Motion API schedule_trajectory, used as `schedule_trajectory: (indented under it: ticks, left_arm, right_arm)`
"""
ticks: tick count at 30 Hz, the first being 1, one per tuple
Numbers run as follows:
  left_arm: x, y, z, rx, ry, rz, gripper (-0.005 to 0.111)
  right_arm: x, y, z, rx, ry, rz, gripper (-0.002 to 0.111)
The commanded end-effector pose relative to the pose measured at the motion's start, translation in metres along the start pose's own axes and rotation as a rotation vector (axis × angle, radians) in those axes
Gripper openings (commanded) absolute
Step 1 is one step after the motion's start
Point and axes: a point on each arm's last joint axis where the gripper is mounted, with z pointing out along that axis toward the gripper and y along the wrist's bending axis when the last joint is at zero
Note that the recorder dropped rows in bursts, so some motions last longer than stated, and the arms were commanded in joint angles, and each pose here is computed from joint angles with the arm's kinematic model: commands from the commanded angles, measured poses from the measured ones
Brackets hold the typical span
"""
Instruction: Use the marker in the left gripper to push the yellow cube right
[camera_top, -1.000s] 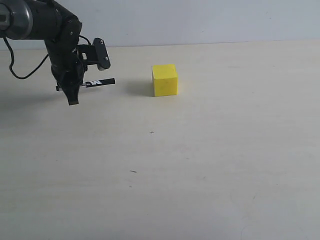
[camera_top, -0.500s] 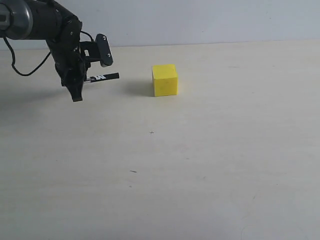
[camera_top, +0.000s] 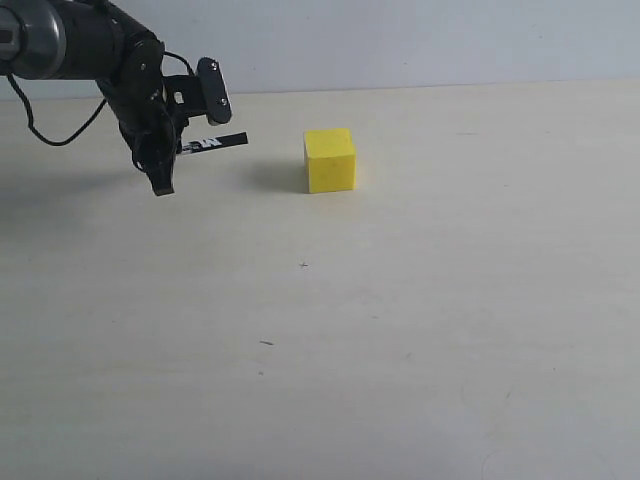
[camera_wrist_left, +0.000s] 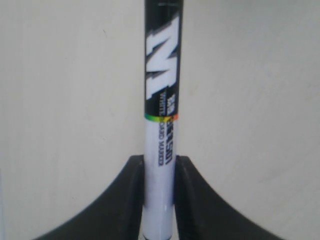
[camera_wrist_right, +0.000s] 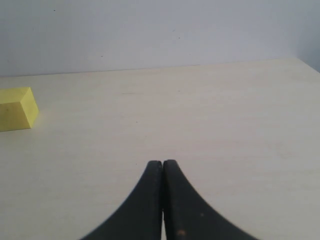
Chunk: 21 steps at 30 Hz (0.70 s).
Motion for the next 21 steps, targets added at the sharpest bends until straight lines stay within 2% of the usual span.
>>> schedule_trajectory:
  ticks: [1, 21]
  left_arm:
    - [0.0007, 0.0039, -0.0048, -0.021, -0.012, 0.001, 0.000]
    - [0.0028, 0.0052, -0.0003, -0.050, 0.015, 0.058, 0.000]
  right_arm:
    - [0.0008, -0.0005, 0.0000, 0.008, -0.004, -0.001, 0.000]
    - [0.0006, -0.0004, 0.0000, 0.008, -0.006, -0.001, 0.000]
